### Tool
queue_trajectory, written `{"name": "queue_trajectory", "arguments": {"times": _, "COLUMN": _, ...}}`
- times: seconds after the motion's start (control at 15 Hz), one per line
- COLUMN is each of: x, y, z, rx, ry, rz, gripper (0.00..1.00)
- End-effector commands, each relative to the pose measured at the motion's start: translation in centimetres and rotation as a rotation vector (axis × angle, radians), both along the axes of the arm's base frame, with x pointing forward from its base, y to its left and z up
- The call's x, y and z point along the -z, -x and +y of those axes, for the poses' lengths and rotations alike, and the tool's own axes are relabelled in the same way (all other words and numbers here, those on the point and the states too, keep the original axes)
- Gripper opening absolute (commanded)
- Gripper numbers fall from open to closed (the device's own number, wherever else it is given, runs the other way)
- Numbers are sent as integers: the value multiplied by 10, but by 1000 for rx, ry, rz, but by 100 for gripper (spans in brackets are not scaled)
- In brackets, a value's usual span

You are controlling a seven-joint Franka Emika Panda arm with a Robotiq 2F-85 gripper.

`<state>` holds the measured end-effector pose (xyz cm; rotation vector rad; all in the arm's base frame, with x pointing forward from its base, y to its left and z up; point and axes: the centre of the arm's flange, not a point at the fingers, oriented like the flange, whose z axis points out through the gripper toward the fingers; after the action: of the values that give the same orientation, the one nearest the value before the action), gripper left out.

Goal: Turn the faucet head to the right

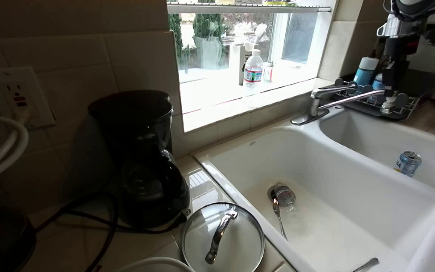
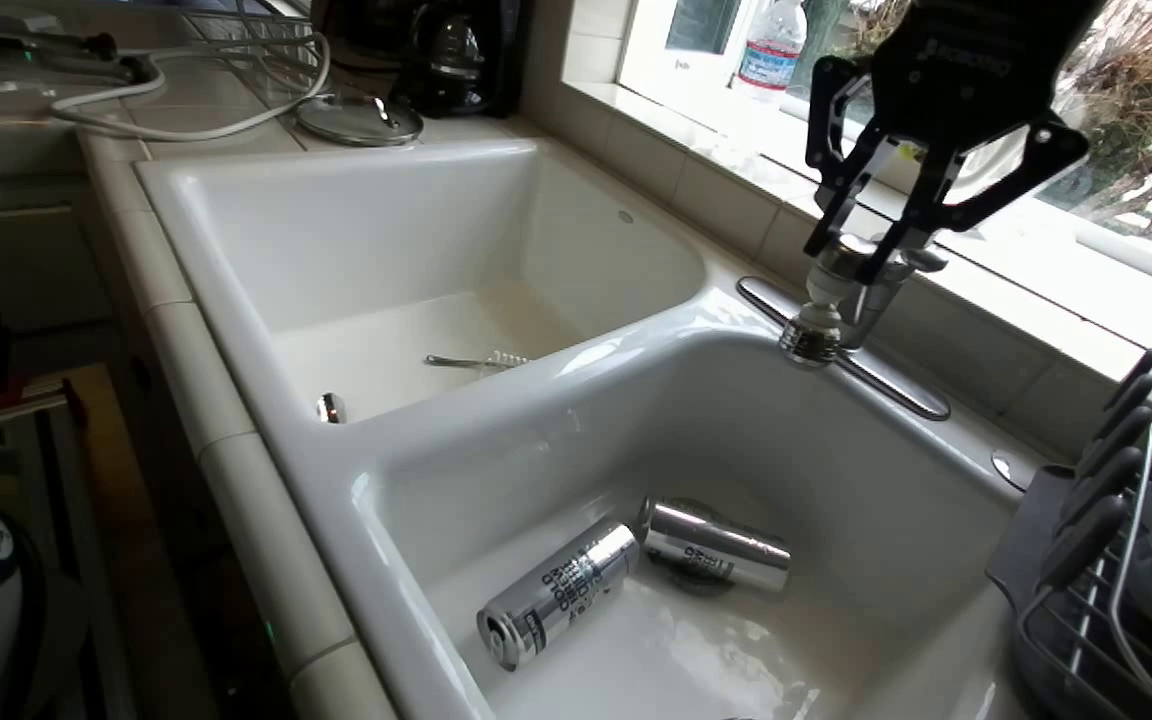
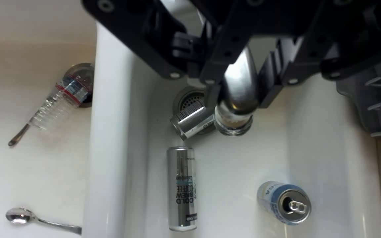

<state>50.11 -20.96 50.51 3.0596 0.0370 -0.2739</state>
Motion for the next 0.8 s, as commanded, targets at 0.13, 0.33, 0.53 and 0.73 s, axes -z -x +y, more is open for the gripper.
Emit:
{"name": "queue_trajectory", "arguments": {"times": 0.13, "x": 1, "y": -14, "z": -87, "rx": 2, "ry": 169, "rz": 21, "gripper": 8}}
{"name": "queue_trajectory", "arguments": {"times": 0.33, "x": 2, "y": -17, "z": -101, "rx": -66, "ry": 166, "rz": 13, "gripper": 8}}
{"name": "queue_trajectory", "arguments": {"times": 0.53, "x": 3, "y": -18, "z": -118, "rx": -143, "ry": 162, "rz": 16, "gripper": 8}}
{"name": "queue_trajectory", "arguments": {"times": 0.73, "x": 1, "y": -18, "z": -132, "rx": -214, "ry": 158, "rz": 16, "gripper": 8}}
